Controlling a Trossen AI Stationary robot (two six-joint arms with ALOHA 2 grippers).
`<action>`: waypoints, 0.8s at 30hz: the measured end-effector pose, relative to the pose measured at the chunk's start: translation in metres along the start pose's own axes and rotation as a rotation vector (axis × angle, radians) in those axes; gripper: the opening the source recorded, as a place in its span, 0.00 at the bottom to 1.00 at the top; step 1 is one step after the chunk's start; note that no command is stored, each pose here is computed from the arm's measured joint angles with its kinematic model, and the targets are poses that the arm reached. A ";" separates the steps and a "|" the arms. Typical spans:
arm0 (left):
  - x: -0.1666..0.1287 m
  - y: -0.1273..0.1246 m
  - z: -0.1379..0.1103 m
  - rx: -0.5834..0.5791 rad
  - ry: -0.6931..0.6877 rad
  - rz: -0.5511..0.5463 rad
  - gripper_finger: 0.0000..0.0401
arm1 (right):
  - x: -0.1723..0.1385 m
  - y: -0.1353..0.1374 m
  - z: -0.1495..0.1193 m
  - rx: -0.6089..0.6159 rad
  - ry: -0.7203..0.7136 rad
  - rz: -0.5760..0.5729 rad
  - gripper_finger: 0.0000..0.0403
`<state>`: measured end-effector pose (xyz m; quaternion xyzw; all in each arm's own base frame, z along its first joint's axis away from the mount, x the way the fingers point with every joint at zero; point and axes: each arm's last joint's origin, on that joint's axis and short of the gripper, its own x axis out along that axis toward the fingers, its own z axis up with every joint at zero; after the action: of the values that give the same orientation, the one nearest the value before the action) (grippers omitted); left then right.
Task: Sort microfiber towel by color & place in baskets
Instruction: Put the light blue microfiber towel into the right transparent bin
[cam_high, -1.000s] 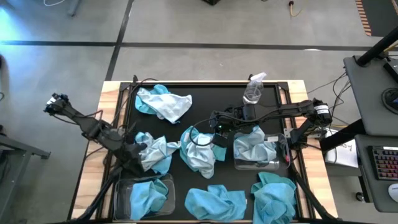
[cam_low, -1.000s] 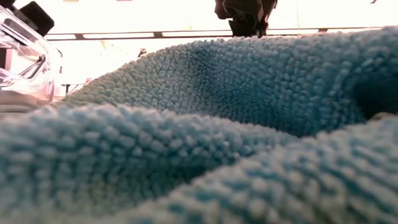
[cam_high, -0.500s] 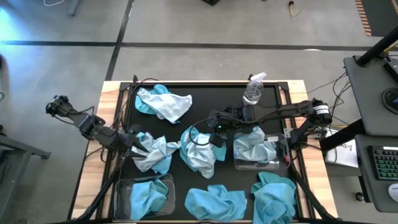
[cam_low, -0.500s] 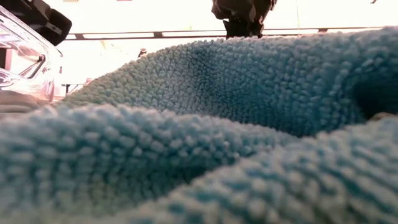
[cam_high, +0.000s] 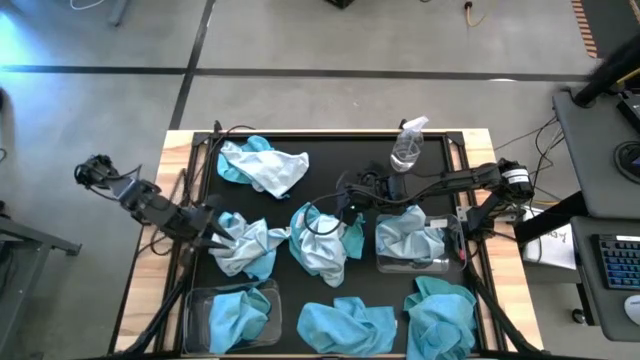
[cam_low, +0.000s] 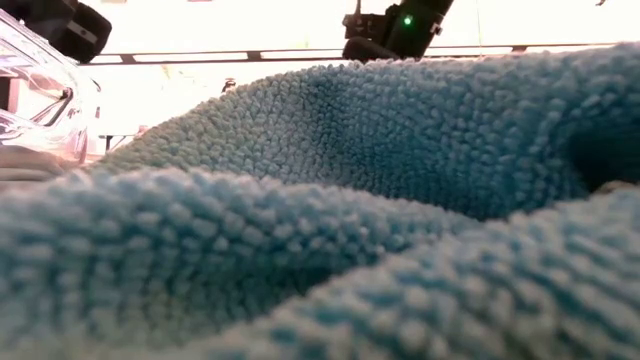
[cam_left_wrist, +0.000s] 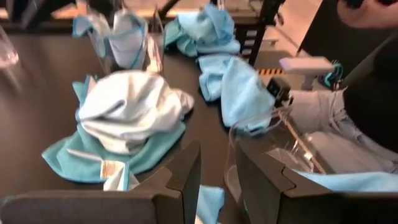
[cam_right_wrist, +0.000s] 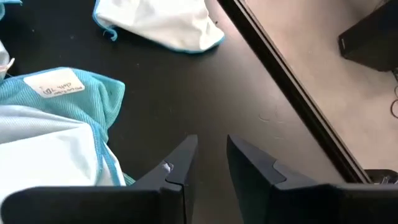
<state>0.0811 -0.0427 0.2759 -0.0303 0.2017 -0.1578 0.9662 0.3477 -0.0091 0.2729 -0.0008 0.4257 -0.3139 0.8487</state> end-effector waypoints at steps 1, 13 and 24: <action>-0.004 0.000 0.003 0.015 -0.012 -0.002 0.22 | 0.000 0.000 0.000 -0.001 -0.004 0.001 0.20; -0.050 0.010 0.049 0.331 -0.170 0.384 0.22 | 0.003 0.002 -0.001 -0.023 -0.001 0.004 0.20; -0.042 0.017 0.046 0.144 -0.105 0.731 0.22 | 0.004 0.002 -0.001 -0.033 -0.001 0.004 0.20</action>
<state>0.0679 -0.0139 0.3315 0.1039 0.1376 0.1856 0.9674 0.3494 -0.0090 0.2687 -0.0143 0.4305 -0.3051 0.8494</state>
